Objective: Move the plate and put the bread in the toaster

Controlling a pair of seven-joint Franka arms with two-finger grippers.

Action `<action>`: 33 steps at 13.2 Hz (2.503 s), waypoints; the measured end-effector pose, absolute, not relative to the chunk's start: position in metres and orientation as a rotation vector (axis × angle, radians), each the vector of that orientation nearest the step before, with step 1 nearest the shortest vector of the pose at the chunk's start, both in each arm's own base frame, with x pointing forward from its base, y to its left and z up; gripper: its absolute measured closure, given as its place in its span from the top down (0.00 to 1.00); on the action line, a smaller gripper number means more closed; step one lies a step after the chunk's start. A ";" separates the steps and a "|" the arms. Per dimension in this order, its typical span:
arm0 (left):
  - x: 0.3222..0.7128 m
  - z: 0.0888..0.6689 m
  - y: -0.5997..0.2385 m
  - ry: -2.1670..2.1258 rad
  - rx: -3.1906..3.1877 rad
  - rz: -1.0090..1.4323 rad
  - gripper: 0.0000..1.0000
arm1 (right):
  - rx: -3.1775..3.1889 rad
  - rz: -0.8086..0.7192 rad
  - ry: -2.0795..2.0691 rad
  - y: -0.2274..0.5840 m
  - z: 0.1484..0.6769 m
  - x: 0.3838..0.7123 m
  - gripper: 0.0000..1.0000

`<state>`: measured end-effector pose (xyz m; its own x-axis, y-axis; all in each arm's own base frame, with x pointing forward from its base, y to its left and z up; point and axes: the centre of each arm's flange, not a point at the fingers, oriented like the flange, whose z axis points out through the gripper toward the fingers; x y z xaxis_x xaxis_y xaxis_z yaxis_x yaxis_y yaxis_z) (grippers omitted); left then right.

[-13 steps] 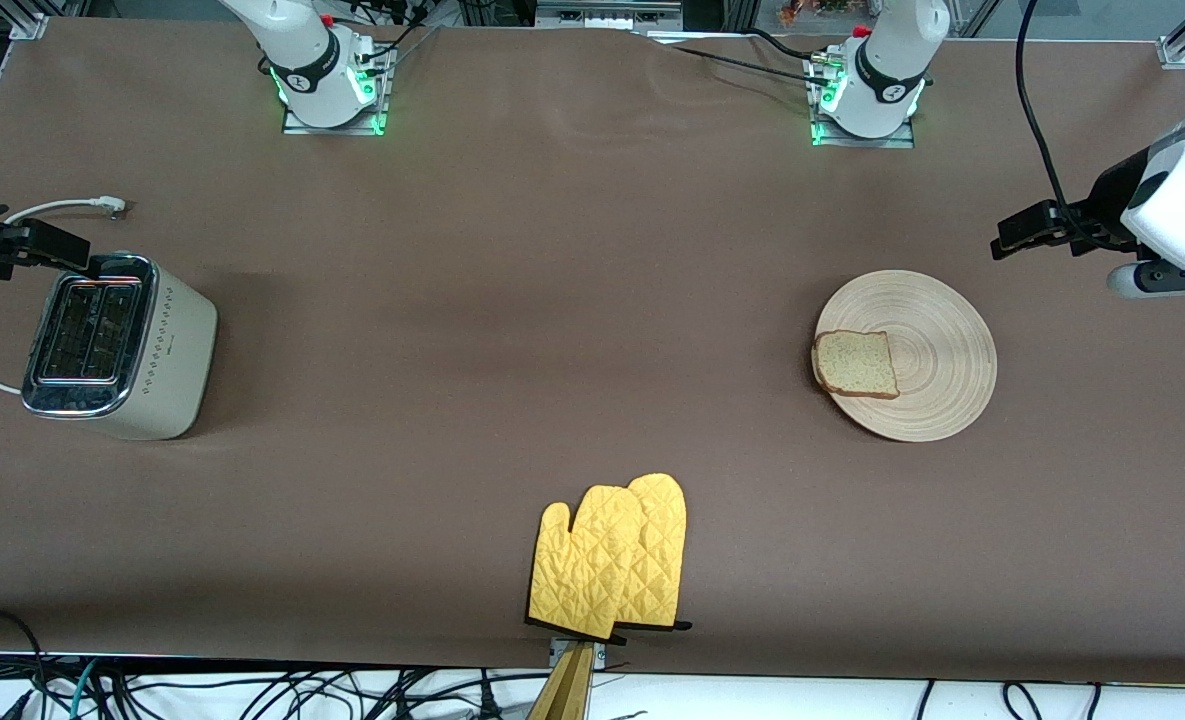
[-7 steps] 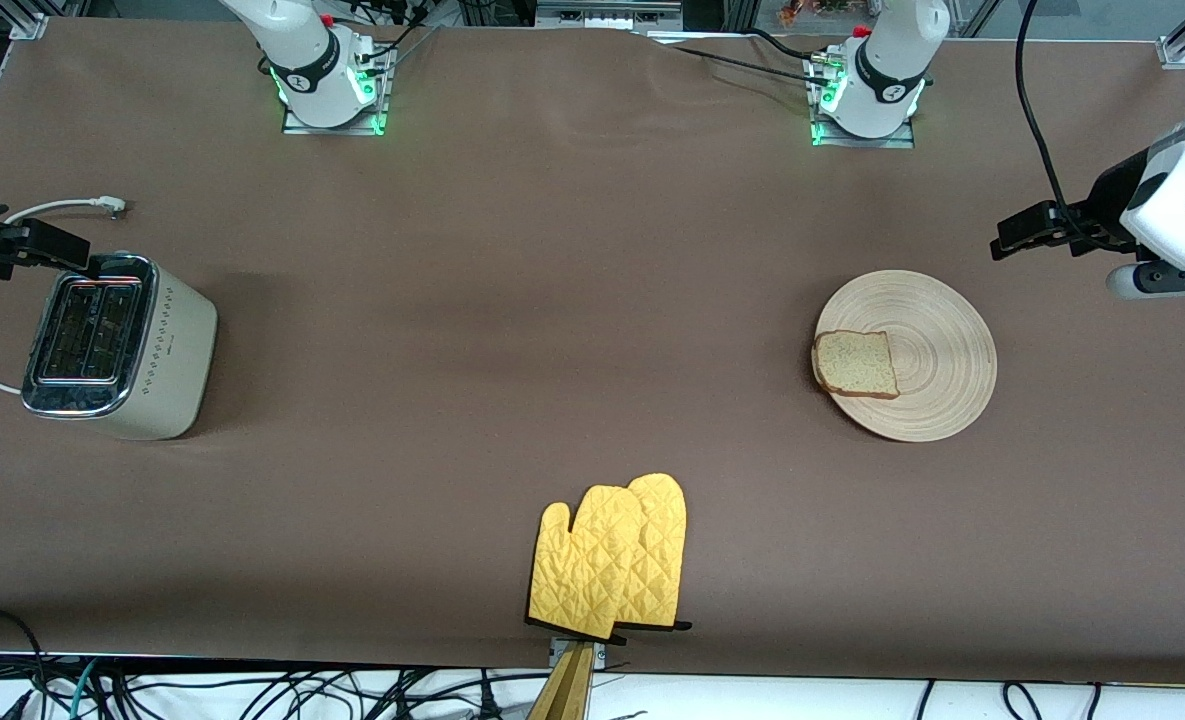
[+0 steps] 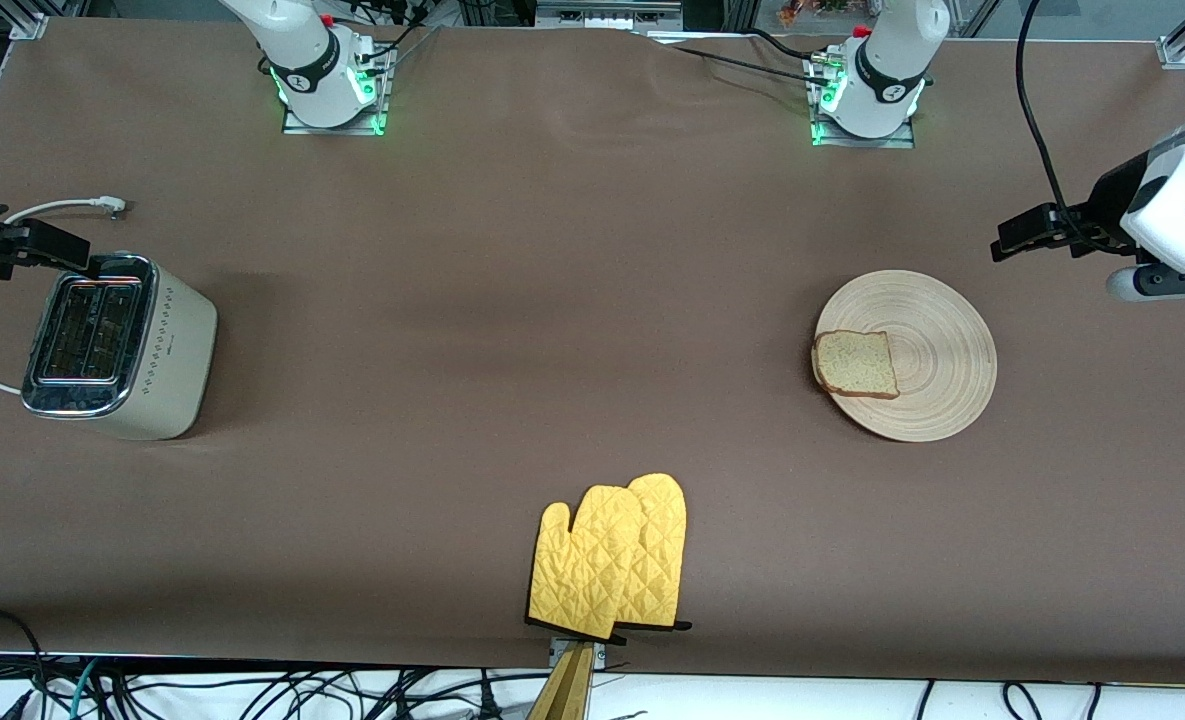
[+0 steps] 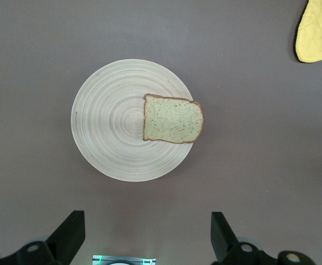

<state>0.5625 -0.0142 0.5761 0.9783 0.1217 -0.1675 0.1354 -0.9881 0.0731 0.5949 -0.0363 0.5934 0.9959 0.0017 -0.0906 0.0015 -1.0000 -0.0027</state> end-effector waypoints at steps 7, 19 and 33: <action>0.594 0.467 0.136 0.136 2.965 -0.264 1.00 | -3.136 0.143 -0.001 -0.037 0.593 0.595 1.00; 0.565 0.218 0.269 0.182 2.421 -0.297 1.00 | -3.136 0.143 0.001 -0.037 0.593 0.595 1.00; 0.553 0.144 0.249 0.078 2.125 -0.232 1.00 | -3.136 0.143 0.002 -0.038 0.593 0.595 1.00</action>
<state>0.5533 0.2487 0.1435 0.9798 -0.0359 -0.1968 0.1474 -0.5358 0.8314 0.5951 -0.0380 0.5928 0.9958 -0.0012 -0.0913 -0.0015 -1.0000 -0.0025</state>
